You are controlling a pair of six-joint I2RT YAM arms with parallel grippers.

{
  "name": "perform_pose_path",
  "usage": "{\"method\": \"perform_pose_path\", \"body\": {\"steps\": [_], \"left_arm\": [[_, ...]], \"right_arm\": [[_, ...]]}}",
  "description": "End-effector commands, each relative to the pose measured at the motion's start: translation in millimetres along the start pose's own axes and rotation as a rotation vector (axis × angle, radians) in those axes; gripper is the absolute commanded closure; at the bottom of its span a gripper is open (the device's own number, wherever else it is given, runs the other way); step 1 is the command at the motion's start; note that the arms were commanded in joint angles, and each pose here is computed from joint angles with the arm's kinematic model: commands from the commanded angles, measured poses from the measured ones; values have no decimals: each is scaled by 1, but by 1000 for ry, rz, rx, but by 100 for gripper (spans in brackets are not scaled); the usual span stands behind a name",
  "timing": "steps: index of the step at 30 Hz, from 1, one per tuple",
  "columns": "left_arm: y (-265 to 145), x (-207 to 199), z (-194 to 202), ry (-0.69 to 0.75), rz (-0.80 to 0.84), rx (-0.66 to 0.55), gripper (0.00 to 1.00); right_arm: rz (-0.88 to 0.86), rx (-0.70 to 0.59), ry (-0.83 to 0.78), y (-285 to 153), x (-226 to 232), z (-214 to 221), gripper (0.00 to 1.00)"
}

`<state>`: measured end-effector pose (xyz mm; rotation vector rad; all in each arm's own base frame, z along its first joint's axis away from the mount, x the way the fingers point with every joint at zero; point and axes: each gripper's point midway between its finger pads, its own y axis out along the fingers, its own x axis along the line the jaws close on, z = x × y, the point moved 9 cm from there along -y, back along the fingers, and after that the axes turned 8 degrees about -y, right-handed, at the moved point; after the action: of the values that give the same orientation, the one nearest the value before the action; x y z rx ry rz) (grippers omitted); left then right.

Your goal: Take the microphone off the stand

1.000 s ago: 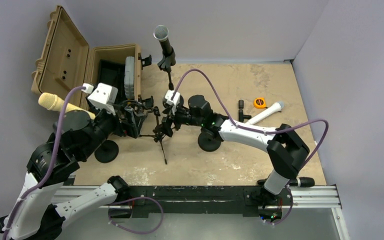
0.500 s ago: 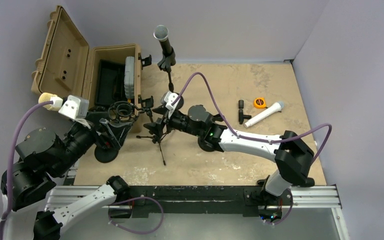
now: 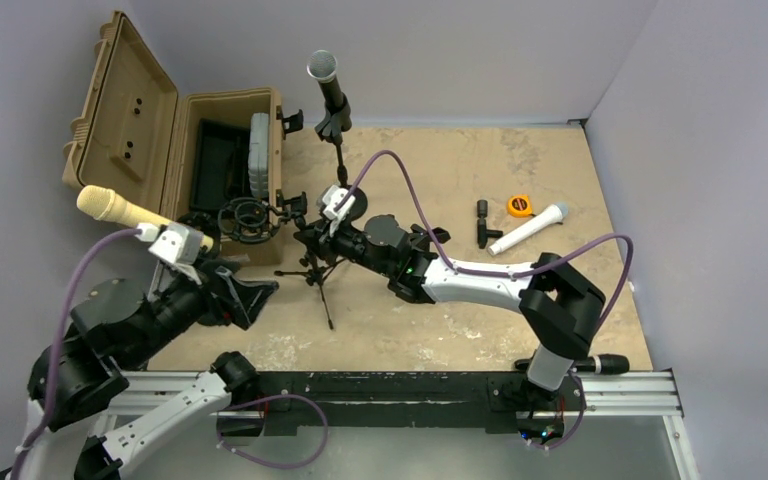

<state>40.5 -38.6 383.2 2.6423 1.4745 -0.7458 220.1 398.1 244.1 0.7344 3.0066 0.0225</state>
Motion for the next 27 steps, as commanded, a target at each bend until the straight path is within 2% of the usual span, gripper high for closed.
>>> {"method": "perform_pose_path", "body": {"steps": [1,6,9,12,20,27], "left_arm": [[26,-10,25,-94,105,100,17],[57,-16,54,-168,178,214,21],[84,-16,71,-225,180,237,27],[105,-10,88,-267,163,212,31],[149,20,134,-319,-8,150,33],[176,30,144,-358,-104,86,40]], "right_arm": [[45,-131,-52,-3,-5,-34,100],[77,-145,-106,-18,-10,-41,100],[114,-141,-136,-27,-19,-41,100],[124,-135,-142,-35,-28,-39,100],[138,-127,-152,-58,-43,-26,100],[114,-111,-157,-61,-46,-19,100]]}}
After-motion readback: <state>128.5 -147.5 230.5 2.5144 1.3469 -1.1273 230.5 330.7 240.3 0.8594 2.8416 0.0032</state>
